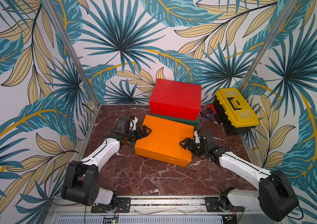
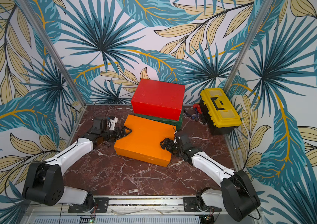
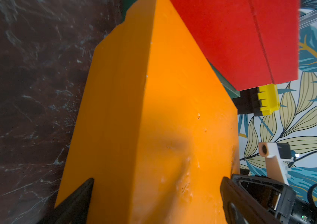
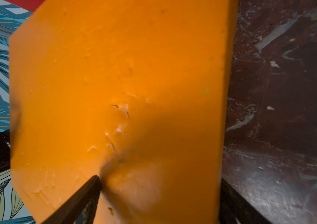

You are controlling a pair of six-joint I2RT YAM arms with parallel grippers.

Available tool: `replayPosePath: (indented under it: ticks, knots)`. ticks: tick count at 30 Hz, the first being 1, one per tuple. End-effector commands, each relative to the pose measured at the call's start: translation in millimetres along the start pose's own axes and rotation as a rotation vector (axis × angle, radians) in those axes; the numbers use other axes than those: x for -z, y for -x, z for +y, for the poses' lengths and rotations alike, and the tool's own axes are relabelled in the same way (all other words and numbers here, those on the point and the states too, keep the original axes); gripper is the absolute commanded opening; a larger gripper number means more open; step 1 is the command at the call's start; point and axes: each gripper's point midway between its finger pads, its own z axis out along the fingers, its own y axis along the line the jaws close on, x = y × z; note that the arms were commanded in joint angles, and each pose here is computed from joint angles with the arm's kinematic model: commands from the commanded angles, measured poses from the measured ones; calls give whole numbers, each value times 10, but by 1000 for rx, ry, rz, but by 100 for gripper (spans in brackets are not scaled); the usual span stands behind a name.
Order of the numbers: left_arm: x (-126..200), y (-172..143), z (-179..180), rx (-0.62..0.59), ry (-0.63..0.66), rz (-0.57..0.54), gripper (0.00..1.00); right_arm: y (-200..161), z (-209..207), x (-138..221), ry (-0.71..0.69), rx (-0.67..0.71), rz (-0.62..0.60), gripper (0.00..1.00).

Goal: Stack the shoeboxes
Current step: Pick up the shoebox from the center of the board.

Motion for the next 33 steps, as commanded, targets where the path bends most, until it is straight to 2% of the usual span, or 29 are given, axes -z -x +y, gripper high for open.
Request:
replayPosePath:
  ticks: [1, 14, 23, 28, 33]
  knots:
    - [97, -301, -430, -21, -155, 106, 99, -111, 315, 26, 91, 55, 44, 88]
    - [443, -413, -492, -27, -123, 83, 99, -175, 856, 348, 134, 164, 7, 86]
    - [626, -380, -704, -48, -154, 70, 99, -133, 1116, 538, 86, 228, 6, 84]
    - [715, -317, -940, -81, -175, 59, 93, -67, 1318, 607, 103, 249, -1, 78]
    - [782, -229, -1066, -94, -182, 38, 87, 3, 1503, 681, 129, 265, -12, 77]
